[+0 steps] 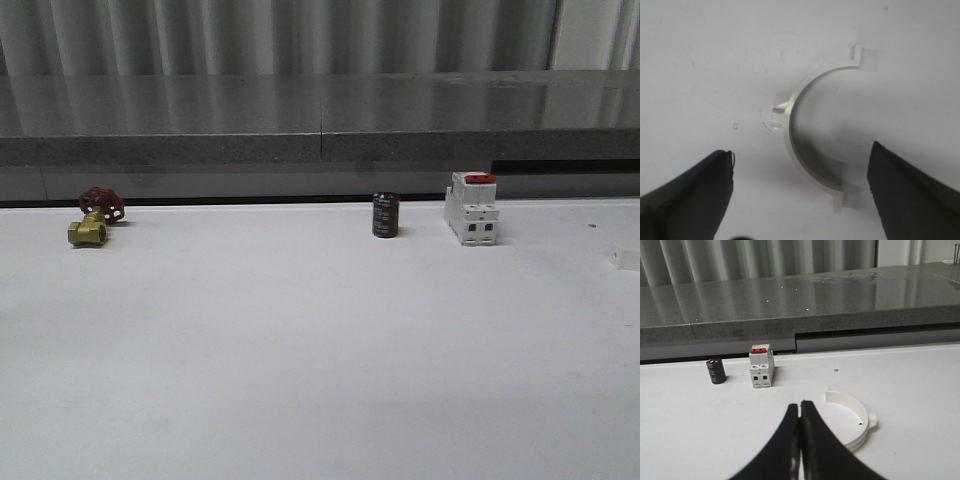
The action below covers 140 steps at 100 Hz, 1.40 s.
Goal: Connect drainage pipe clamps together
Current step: 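Lower the left gripper onto the white semicircular clamp half, then close the left gripper on the clamp half and lift it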
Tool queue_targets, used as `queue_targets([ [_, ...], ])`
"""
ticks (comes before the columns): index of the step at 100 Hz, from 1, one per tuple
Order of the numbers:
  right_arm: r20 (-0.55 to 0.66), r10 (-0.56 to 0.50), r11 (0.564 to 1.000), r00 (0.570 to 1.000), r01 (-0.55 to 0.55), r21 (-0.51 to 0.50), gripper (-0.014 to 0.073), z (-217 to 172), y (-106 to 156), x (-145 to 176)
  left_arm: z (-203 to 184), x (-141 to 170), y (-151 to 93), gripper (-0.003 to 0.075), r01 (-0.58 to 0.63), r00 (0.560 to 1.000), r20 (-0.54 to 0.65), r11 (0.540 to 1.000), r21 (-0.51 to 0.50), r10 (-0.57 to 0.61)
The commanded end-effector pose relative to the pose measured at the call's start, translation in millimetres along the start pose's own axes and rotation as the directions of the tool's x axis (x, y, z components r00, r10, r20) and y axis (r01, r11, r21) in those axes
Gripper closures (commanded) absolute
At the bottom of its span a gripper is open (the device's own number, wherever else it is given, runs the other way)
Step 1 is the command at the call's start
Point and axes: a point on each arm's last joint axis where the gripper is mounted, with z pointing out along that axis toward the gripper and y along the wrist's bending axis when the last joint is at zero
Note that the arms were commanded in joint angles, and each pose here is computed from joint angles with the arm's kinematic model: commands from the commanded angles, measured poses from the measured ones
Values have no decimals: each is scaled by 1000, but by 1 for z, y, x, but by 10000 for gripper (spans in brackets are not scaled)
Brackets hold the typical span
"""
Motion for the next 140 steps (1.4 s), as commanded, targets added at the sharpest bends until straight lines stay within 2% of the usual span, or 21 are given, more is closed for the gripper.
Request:
queue_targets([
  [1, 118, -2, 1000, 993, 3, -10, 662, -3, 1, -15, -5, -13, 7, 174, -26, 997, 78, 1000, -18, 27],
  [23, 118, -2, 1000, 993, 3, -10, 662, -3, 1, -15, 37, -15, 18, 174, -20, 999, 38, 1000, -21, 20],
  [39, 118, -2, 1000, 993, 3, -10, 662, -3, 1, -15, 55, -17, 22, 174, -23, 999, 22, 1000, -20, 23],
  [71, 118, -2, 1000, 993, 3, -10, 662, -3, 1, -15, 61, -22, 22, 174, -50, 996, 69, 999, -17, 51],
  [95, 118, -2, 1000, 993, 3, -10, 662, -3, 1, -15, 83, -18, 19, 174, -63, 998, 26, 998, 16, 63],
  [121, 118, -2, 1000, 993, 3, -10, 662, -3, 1, -15, 83, -18, 18, 181, -52, 998, 28, 998, 24, 52],
  [130, 118, -2, 1000, 993, 3, -10, 662, -3, 1, -15, 83, -18, 18, 248, -46, 999, 29, 999, 29, 45],
  [140, 118, -2, 1000, 993, 3, -10, 662, -3, 1, -15, 83, -18, 18, 398, -44, 999, 26, 999, 32, 43],
])
